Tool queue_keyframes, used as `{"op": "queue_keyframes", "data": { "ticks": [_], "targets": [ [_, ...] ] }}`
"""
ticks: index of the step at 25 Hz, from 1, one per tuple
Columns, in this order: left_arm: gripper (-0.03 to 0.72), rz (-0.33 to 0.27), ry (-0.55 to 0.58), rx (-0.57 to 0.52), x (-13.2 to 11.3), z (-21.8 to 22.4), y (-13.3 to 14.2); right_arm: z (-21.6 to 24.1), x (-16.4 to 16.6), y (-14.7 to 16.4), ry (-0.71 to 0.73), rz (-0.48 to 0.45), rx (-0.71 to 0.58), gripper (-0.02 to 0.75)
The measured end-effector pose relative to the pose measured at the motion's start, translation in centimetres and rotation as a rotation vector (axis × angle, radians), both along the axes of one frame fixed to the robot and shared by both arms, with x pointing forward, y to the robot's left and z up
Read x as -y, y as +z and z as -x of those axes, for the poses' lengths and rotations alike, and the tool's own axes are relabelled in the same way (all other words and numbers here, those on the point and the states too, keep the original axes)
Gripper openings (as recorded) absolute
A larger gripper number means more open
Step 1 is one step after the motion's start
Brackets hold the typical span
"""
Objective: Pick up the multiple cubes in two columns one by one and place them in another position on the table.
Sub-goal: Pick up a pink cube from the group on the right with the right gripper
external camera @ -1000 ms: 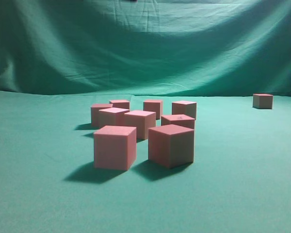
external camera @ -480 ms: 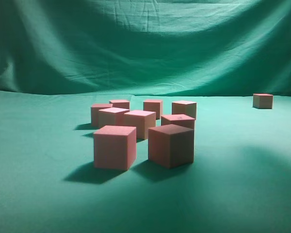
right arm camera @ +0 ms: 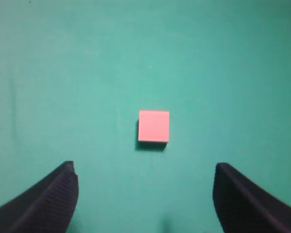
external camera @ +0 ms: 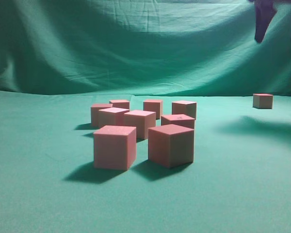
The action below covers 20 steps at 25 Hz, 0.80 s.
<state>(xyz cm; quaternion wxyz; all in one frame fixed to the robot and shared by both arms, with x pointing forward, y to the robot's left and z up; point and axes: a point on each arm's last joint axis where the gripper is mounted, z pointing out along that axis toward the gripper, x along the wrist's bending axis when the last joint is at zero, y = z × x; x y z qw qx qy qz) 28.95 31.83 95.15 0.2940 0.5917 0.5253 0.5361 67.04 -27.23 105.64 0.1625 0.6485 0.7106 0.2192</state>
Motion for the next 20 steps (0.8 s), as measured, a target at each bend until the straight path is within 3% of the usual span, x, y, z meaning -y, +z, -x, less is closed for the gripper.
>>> {"op": "queue_keyframes", "data": {
  "ticks": [11, 20],
  "targets": [
    [0.000, 0.000, 0.000, 0.000, 0.0, 0.0, 0.0, -4.1, 0.0, -7.8, -0.002, 0.006, 0.037, 0.560],
    [0.000, 0.000, 0.000, 0.000, 0.0, 0.0, 0.0, -5.2, 0.0, -11.2, 0.007, 0.020, 0.030, 0.560]
  ]
}}
